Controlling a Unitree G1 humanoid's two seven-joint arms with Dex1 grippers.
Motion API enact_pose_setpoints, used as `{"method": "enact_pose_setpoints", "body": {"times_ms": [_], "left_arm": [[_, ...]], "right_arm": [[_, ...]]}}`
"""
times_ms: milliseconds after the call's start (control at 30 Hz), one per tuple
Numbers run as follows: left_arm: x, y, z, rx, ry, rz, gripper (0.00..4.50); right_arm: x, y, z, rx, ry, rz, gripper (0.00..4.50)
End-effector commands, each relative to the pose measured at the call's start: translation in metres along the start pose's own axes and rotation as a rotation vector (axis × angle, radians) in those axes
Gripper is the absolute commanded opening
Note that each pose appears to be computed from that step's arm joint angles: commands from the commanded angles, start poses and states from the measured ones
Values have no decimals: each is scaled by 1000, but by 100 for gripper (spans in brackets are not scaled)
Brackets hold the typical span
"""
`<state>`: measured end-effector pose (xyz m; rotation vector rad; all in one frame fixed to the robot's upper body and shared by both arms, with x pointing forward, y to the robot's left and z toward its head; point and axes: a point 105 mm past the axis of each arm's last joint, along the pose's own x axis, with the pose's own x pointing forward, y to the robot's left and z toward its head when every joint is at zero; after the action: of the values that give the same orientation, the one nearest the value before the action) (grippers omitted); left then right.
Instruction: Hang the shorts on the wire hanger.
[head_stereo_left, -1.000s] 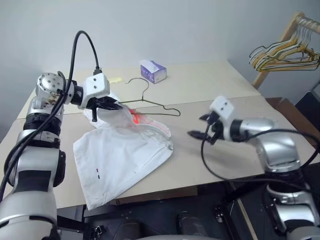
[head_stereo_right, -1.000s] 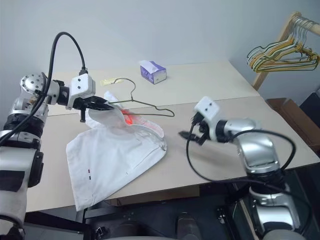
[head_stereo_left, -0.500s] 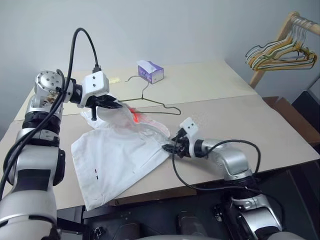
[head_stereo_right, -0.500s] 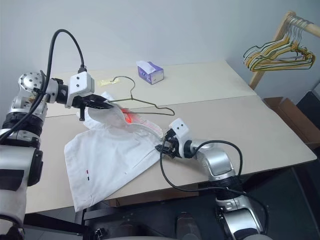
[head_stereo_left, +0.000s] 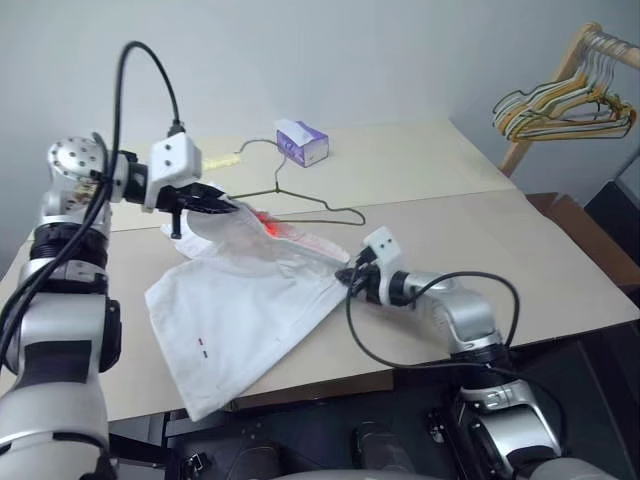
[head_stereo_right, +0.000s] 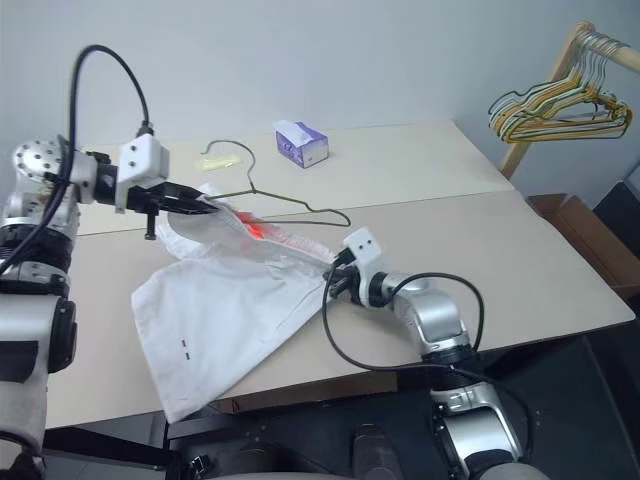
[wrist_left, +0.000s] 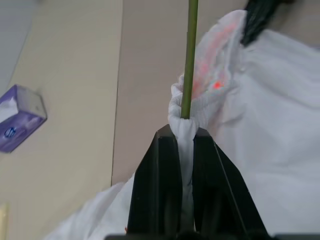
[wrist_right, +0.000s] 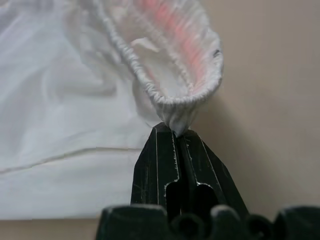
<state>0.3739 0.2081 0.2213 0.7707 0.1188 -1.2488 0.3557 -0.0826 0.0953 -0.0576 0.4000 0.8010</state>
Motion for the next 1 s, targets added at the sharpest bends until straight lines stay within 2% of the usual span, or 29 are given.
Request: {"method": "enact_pose_setpoints", "body": {"times_ms": [33,267,467,733,867,1000], "left_arm": [[-18,0,18,62,-53,8,0],[-26,-2,14,61,1,-5,0],[-21,1,2,49,63,12,0],[-14,4,3,48,59,15,0],[-13,2,6,75,63,-12,0],[-10,6,16,133,75,-20,0]], "right_arm": [[-20,-21,29,-30,-70,-16,2],[-42,-42,44,-124,-59,-14,2],[-50,-34,51,-221,-66,2,2],[-62,-20,58,-446,-16,46,2],[-67,-20,75,-513,16,49,2],[-72,1,107,-685,75,131,2]]}}
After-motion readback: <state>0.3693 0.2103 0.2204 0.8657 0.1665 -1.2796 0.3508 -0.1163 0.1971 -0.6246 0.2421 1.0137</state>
